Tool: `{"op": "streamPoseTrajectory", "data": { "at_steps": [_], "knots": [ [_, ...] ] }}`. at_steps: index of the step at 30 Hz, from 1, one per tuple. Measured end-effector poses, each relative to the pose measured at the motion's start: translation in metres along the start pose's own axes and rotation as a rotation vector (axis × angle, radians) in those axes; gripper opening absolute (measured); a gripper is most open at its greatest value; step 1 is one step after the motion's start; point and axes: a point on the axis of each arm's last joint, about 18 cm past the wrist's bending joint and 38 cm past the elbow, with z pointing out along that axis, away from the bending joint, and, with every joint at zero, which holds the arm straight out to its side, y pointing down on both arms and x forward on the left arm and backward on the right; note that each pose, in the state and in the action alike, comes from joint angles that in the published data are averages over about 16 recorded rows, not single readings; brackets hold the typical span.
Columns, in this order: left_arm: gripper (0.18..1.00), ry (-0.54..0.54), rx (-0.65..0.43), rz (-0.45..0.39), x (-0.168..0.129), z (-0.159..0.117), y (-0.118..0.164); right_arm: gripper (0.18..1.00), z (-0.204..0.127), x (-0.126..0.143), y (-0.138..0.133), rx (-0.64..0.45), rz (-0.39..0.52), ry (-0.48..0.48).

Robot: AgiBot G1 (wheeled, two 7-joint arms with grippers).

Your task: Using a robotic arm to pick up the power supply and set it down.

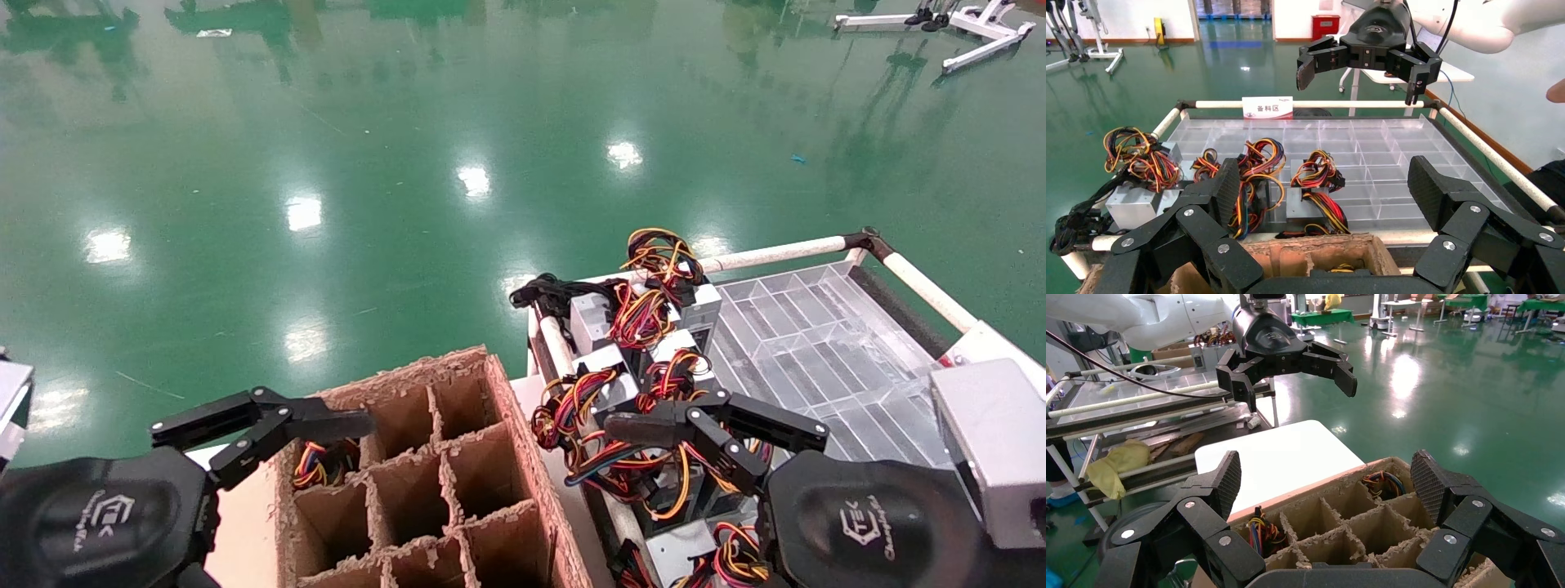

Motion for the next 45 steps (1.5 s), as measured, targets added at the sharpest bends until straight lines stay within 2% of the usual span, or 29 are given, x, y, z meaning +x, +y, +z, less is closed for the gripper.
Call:
{"op": "streamPoseTrajectory", "data": {
  "at_steps": [17,27,31,36,45],
  "knots": [
    [0.965,0.0,0.0,0.0,0.0,0.0,0.0,1.001,0.0,0.0,0.0,0.0,0.0,0.0],
    [0.841,0.0,0.0,0.0,0.0,0.0,0.0,1.001,0.017,0.011,0.013,-0.017,-0.003,0.004],
    [0.77,0.0,0.0,0.0,0.0,0.0,0.0,1.001,0.039,0.023,0.025,-0.04,-0.018,-0.005],
    [0.663,0.0,0.0,0.0,0.0,0.0,0.0,1.001,0.082,0.046,0.041,-0.083,-0.064,-0.03],
    [0.439,0.0,0.0,0.0,0.0,0.0,0.0,1.001,0.176,0.086,0.06,-0.203,-0.248,-0.084]
  ]
}}
